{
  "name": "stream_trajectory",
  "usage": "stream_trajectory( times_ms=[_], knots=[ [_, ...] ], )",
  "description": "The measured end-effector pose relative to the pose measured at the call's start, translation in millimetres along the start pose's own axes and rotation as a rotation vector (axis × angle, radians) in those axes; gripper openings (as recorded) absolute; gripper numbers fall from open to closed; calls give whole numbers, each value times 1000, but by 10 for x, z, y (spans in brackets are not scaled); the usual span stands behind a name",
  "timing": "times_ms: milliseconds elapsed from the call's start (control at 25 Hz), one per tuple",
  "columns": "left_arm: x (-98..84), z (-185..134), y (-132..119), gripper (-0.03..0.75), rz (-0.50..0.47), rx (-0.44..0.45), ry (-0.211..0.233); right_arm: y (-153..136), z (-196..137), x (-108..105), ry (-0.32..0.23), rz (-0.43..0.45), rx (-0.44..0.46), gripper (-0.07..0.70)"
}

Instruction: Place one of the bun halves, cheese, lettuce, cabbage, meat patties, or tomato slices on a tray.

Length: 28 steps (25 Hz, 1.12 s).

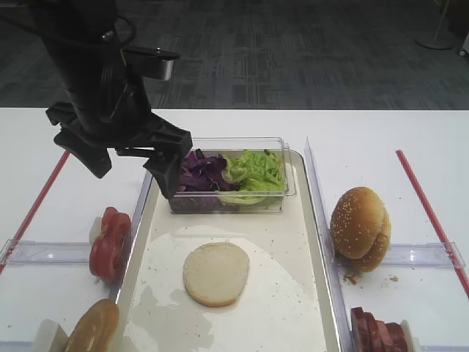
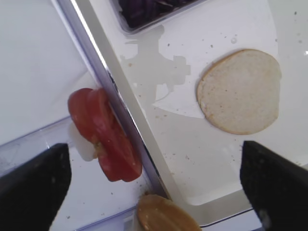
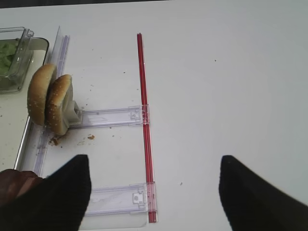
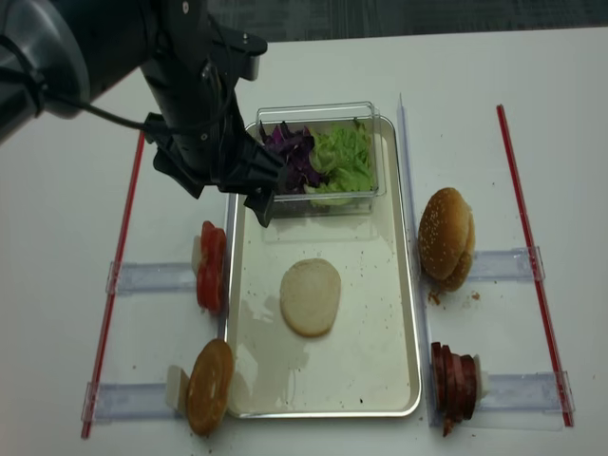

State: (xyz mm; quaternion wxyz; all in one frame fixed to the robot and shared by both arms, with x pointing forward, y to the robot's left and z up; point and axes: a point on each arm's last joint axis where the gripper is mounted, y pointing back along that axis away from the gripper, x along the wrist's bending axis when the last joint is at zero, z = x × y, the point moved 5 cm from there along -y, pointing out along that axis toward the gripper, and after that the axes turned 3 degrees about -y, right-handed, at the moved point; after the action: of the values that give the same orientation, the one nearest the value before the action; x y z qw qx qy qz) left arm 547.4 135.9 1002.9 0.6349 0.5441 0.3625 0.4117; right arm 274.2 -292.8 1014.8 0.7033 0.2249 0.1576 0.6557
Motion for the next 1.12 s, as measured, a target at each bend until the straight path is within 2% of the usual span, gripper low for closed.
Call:
stream_trajectory(
  times_ms=[160,400,560,640,680,880,1120],
  knots=[
    [240,9,1,654,10,1,68,0,0,0,0,0,0,571],
    [839,-35,16,654,53,0,201,0,0,0,-2,0,0,571],
    [1208,-114,32,654,77,2,280,0,0,0,-2,0,0,571],
    [1376,-163,43,654,99,5,304,0,0,0,-2,0,0,571],
    [1522,-214,53,654,117,8,328,0,0,0,-2,0,0,571],
    [1701,-286,74,653,142,12,357,0,0,0,-2,0,0,571],
    [1727,-309,104,653,148,7,357,0,0,0,-2,0,0,571]
  ],
)
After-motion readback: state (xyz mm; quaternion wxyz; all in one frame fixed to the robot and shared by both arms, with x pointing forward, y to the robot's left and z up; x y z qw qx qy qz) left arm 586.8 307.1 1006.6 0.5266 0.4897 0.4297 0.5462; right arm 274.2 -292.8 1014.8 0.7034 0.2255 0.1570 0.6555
